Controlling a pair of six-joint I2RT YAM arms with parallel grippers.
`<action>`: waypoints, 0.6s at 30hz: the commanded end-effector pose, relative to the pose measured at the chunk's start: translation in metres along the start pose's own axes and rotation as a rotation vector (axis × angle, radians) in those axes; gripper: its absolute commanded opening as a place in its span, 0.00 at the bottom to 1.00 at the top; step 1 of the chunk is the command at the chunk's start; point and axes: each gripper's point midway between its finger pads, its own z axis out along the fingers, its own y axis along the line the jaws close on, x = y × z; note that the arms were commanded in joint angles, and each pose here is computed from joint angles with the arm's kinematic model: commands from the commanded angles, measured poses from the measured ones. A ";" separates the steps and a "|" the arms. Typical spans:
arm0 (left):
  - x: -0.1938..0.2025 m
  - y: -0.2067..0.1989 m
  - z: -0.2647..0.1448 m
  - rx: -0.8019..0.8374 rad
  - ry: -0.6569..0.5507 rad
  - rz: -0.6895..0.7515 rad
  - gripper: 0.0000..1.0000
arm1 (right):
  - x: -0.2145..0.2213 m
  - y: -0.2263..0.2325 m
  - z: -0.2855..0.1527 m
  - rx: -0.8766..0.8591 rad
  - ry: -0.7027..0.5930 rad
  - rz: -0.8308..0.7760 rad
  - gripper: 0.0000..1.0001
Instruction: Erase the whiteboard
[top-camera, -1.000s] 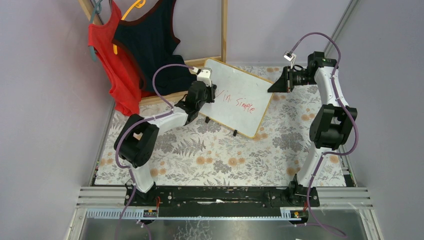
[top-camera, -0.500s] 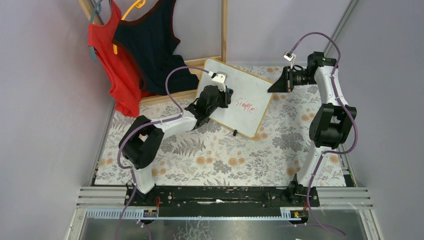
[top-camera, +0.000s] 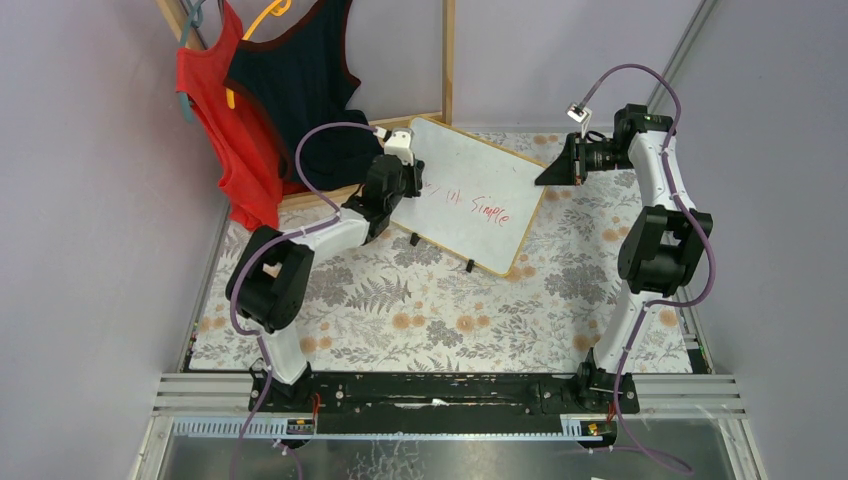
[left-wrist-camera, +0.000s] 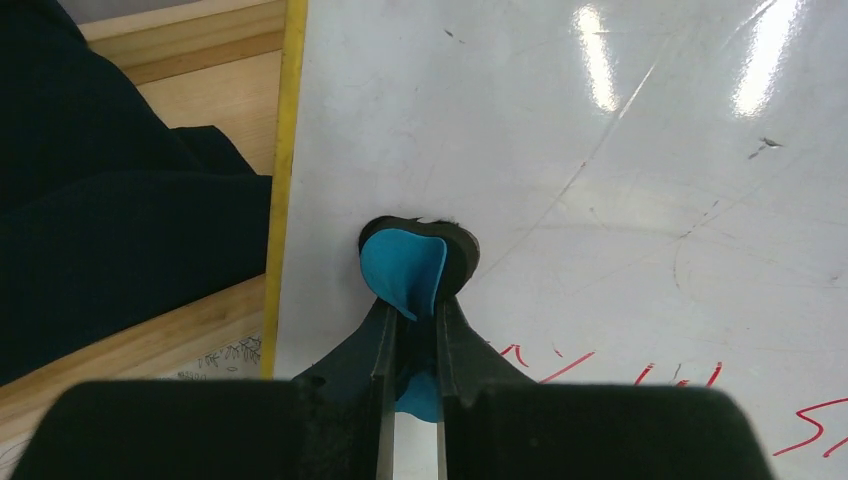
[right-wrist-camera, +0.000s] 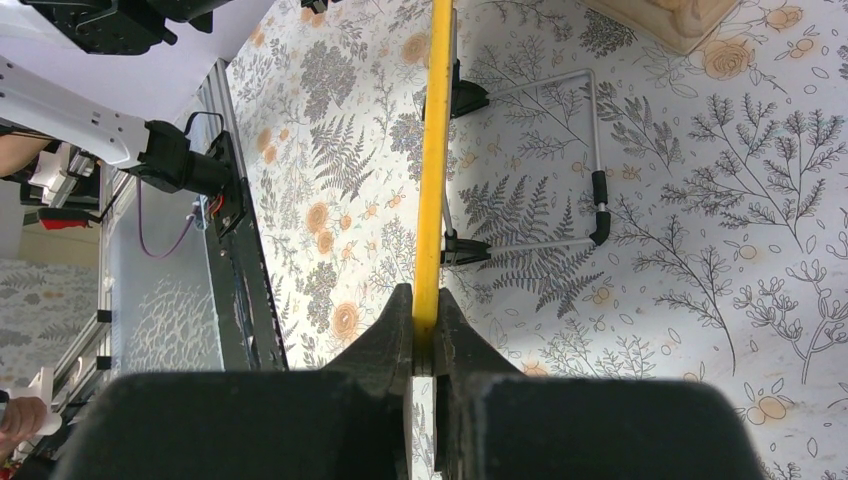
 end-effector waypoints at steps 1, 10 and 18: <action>-0.007 0.009 -0.002 -0.030 -0.016 0.029 0.00 | 0.006 0.007 0.005 -0.015 0.041 -0.002 0.00; 0.011 -0.028 -0.003 0.074 0.013 -0.045 0.00 | 0.006 0.009 0.004 -0.020 0.045 -0.004 0.00; 0.020 -0.086 -0.019 0.155 0.016 -0.044 0.00 | 0.006 0.010 0.006 -0.027 0.049 -0.007 0.00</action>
